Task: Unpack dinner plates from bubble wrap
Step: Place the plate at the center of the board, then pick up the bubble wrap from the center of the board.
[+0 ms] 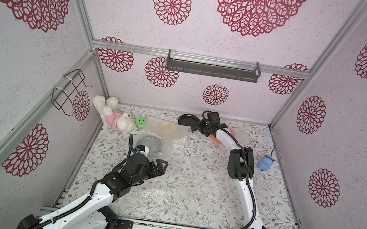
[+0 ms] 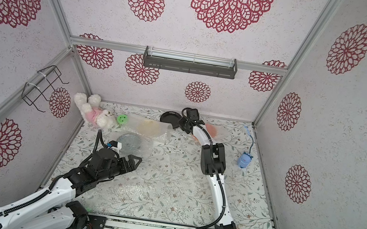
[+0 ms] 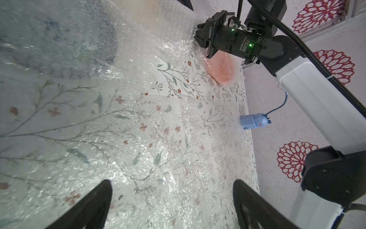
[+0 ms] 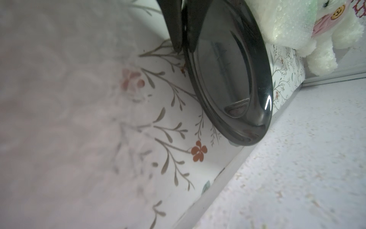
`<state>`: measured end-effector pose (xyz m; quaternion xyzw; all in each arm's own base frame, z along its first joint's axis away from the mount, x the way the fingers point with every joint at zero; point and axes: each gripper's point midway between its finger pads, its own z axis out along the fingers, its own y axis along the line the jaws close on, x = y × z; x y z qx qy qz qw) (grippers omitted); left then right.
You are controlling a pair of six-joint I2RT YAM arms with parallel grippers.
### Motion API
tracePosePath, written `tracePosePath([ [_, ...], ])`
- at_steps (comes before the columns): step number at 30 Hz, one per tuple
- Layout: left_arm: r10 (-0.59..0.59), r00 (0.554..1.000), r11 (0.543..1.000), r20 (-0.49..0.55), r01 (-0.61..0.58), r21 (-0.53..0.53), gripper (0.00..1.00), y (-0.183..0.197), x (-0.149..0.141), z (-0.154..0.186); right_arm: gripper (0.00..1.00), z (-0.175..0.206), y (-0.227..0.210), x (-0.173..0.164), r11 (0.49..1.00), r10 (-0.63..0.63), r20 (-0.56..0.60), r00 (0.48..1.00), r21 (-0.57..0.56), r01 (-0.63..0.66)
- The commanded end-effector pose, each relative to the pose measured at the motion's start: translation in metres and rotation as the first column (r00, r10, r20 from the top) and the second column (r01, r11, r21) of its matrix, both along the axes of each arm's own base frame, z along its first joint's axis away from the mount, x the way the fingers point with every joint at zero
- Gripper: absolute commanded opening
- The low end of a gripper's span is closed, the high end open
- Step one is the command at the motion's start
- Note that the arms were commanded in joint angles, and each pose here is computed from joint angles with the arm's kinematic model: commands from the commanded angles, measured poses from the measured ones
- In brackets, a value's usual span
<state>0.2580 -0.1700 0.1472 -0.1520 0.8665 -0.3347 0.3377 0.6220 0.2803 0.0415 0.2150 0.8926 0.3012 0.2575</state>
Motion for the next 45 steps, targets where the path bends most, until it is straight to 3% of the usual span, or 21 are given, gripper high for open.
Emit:
tracePosePath([
  [1, 0.07, 0.998, 0.997, 0.003, -0.07, -0.041, 0.97, 0.009, 0.009, 0.004, 0.0, 0.006, 0.003, -0.022, 0.999, 0.001, -0.058, 0.998, -0.035, -0.003],
  [5, 0.113, 0.994, 0.986, -0.006, -0.113, -0.123, 0.97, 0.013, 0.019, 0.006, 0.0, 0.001, 0.003, -0.024, 1.0, -0.004, -0.071, 0.997, -0.025, 0.002],
  [11, 0.135, 0.99, 0.975, -0.032, -0.138, -0.176, 0.97, 0.015, 0.031, 0.009, 0.36, 0.011, 0.0, -0.018, 1.0, -0.001, -0.051, 0.999, -0.004, 0.001],
  [16, 0.161, 0.985, 0.957, -0.066, -0.172, -0.235, 0.97, 0.02, 0.034, 0.001, 0.52, 0.027, 0.002, -0.013, 0.998, 0.039, -0.014, 0.999, 0.042, -0.038],
  [28, 0.306, 0.936, 0.878, -0.174, -0.348, -0.328, 1.0, 0.039, 0.057, -0.018, 0.99, 0.136, -0.014, -0.02, 0.988, 0.155, 0.203, 0.967, -0.059, -0.146],
  [37, 0.462, 0.842, 0.771, -0.279, -0.537, -0.342, 0.83, 0.064, 0.08, -0.052, 0.99, 0.205, -0.038, -0.069, 0.969, 0.235, 0.298, 0.925, -0.148, -0.199],
  [45, 0.559, 0.756, 0.699, -0.341, -0.651, -0.296, 0.69, 0.085, 0.098, -0.077, 0.99, 0.222, -0.054, -0.147, 0.956, 0.293, 0.357, 0.887, -0.139, -0.26],
])
